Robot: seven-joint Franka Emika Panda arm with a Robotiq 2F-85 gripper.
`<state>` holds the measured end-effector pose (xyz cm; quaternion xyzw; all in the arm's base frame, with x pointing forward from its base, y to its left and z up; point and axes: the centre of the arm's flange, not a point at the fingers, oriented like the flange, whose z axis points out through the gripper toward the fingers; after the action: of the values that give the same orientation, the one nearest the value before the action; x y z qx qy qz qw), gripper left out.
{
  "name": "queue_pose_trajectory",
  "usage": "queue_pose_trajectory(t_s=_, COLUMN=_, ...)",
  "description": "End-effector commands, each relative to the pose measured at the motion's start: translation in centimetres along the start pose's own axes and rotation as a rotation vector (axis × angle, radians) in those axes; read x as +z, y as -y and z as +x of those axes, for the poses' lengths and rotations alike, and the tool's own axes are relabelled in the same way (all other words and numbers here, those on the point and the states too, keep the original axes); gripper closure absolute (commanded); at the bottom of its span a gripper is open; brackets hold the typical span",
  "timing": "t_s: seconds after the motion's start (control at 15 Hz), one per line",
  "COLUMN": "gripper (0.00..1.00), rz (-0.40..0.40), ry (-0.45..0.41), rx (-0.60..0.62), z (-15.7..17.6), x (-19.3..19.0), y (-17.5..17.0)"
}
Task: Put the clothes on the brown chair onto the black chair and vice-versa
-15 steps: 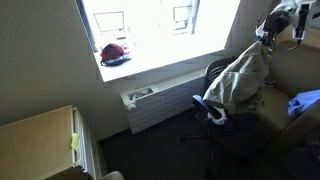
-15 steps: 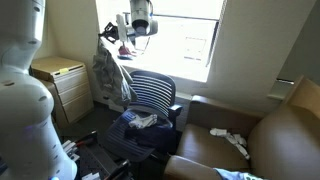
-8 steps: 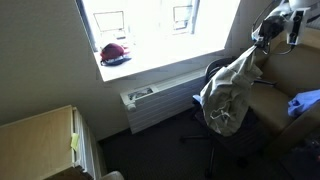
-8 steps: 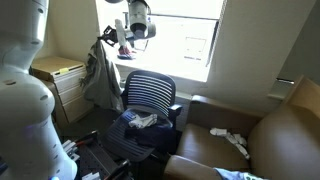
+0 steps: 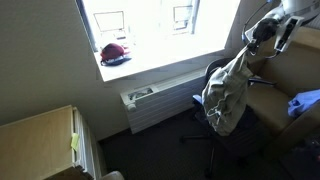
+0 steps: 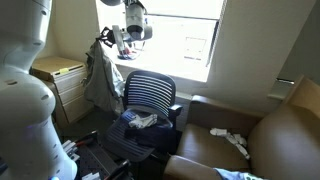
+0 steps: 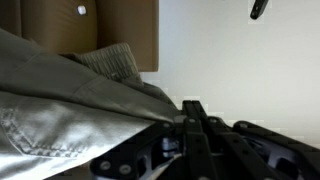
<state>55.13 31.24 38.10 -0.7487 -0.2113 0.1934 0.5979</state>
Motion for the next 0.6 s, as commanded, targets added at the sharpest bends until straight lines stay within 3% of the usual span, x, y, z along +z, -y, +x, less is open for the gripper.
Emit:
queue_pose_trajectory(t_s=0.0, gripper=1.00, rz=0.065, ry=-0.187, rx=-0.013, z=3.5, x=-4.4, y=1.6)
queue_pose_trajectory(t_s=0.07, gripper=1.00, rz=0.071, ry=-0.246, rx=-0.010, z=3.7, x=-6.1, y=2.7)
queue_pose_trajectory(t_s=0.27, gripper=1.00, rz=-0.054, ry=-0.343, rx=-0.058, z=3.5, x=-11.6, y=7.3)
queue_pose_trajectory(t_s=0.47, gripper=1.00, rz=-0.089, ry=-0.321, rx=-0.061, z=2.6, x=-13.0, y=7.9)
queue_pose_trajectory(t_s=0.53, gripper=1.00, rz=-0.066, ry=-0.297, rx=-0.024, z=2.0, x=-12.2, y=7.0)
